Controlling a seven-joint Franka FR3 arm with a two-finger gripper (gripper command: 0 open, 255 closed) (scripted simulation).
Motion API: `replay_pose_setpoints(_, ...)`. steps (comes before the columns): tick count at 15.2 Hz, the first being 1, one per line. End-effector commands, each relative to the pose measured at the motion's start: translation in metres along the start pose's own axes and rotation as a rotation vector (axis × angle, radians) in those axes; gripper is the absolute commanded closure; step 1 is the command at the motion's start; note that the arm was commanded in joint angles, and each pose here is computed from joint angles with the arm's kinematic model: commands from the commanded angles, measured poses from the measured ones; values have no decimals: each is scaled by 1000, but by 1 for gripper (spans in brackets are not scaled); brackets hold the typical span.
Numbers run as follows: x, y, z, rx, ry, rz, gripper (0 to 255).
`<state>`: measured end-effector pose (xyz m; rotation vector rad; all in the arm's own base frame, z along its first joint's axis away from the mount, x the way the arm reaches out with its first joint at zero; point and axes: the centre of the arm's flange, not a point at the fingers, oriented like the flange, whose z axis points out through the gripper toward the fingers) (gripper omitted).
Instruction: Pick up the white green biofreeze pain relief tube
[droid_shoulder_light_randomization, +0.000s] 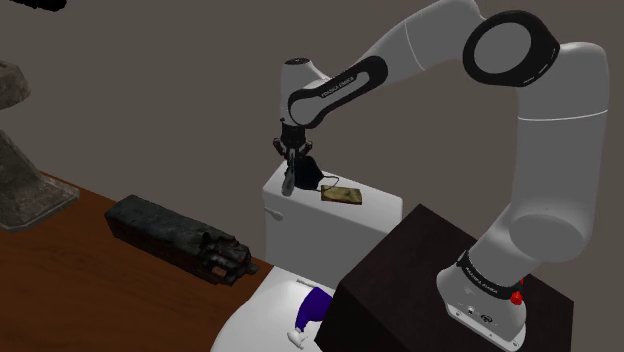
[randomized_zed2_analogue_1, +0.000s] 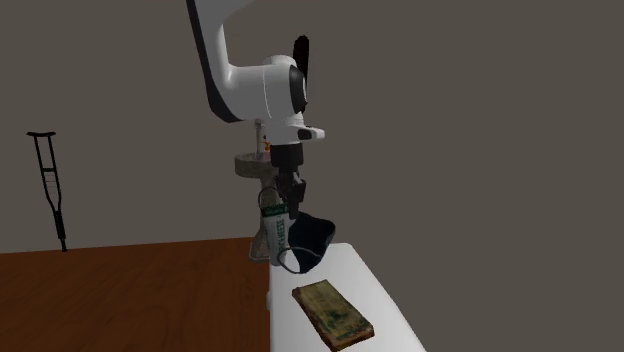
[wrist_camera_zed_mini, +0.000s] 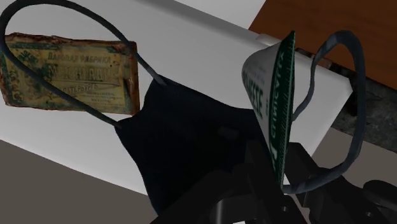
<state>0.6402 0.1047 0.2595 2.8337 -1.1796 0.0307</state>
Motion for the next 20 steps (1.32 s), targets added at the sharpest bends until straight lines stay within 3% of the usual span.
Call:
replay_pose_setpoints(1, 0, 0, 0, -1, -1, 0, 255)
replay_pose_setpoints(20, 4, 5, -79, -1, -1, 0, 255)
